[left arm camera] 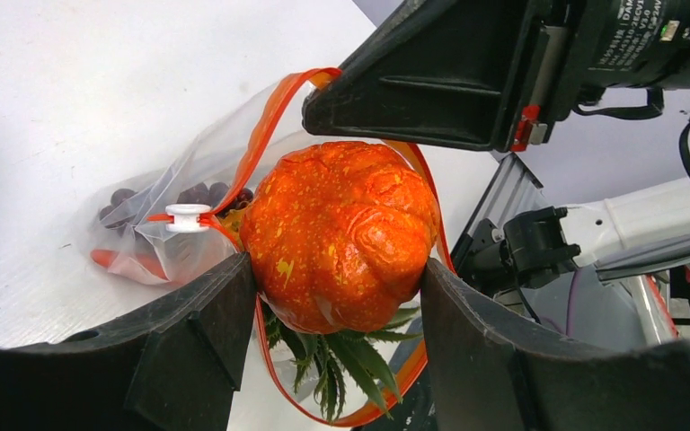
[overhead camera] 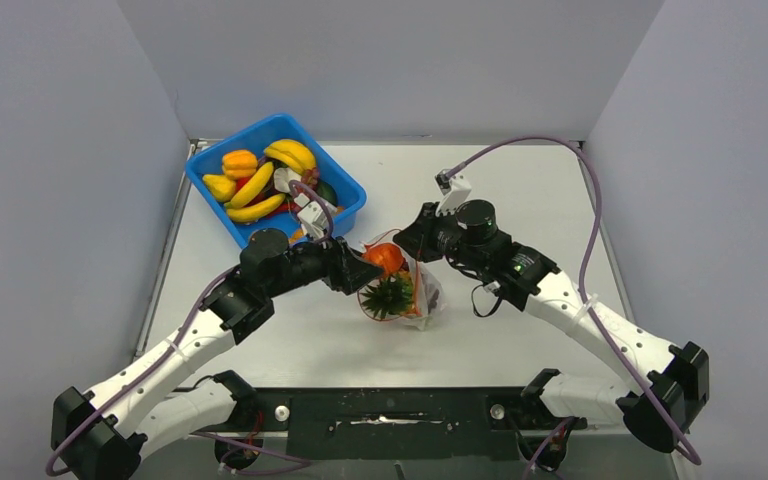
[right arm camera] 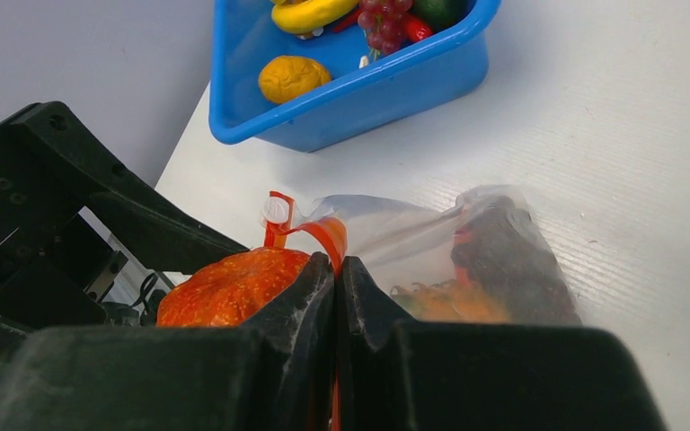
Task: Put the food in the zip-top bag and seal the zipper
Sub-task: Place the fake fruit in the zipper food storage bag.
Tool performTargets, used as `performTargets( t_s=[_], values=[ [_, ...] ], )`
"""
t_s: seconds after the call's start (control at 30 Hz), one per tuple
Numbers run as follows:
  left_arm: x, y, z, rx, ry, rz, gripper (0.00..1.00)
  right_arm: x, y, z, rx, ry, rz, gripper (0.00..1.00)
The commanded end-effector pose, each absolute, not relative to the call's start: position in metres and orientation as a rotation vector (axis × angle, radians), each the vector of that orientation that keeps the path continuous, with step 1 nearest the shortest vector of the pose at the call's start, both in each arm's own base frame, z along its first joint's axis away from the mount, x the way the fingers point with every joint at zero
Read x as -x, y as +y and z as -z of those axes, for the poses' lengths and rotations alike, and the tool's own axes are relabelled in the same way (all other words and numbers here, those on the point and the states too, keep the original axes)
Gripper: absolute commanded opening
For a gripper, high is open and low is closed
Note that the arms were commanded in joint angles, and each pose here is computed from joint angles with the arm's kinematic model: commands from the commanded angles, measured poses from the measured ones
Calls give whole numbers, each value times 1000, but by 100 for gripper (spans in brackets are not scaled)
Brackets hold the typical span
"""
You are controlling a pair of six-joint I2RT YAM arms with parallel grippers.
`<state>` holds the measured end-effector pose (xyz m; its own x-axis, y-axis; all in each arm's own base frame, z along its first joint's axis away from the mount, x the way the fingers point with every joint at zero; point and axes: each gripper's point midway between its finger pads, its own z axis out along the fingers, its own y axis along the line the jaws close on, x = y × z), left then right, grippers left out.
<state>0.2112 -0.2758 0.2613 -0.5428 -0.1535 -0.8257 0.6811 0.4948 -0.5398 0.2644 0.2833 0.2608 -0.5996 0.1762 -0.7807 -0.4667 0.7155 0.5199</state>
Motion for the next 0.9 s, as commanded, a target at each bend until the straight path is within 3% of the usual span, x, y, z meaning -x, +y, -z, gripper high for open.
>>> performTargets(
  t_s=[0.0, 0.13, 0.33, 0.7, 0.87],
  values=[
    [-218, -275, -280, -428, 1768, 1139, 49, -272, 295, -311, 208, 1875, -974, 0],
    [-219, -271, -283, -413, 1771, 1113, 60, -272, 296, -307, 205, 1880, -965, 0],
    [-225, -261, -279, -409, 1801, 1015, 67, -273, 295, -305, 199, 1882, -938, 0],
    [-222, -261, -294, -439, 1782, 1017, 71, -274, 293, -308, 196, 1870, -927, 0],
    [-238, -240, -284, -350, 1838, 852, 66, -272, 291, -310, 202, 1860, -924, 0]
  ],
)
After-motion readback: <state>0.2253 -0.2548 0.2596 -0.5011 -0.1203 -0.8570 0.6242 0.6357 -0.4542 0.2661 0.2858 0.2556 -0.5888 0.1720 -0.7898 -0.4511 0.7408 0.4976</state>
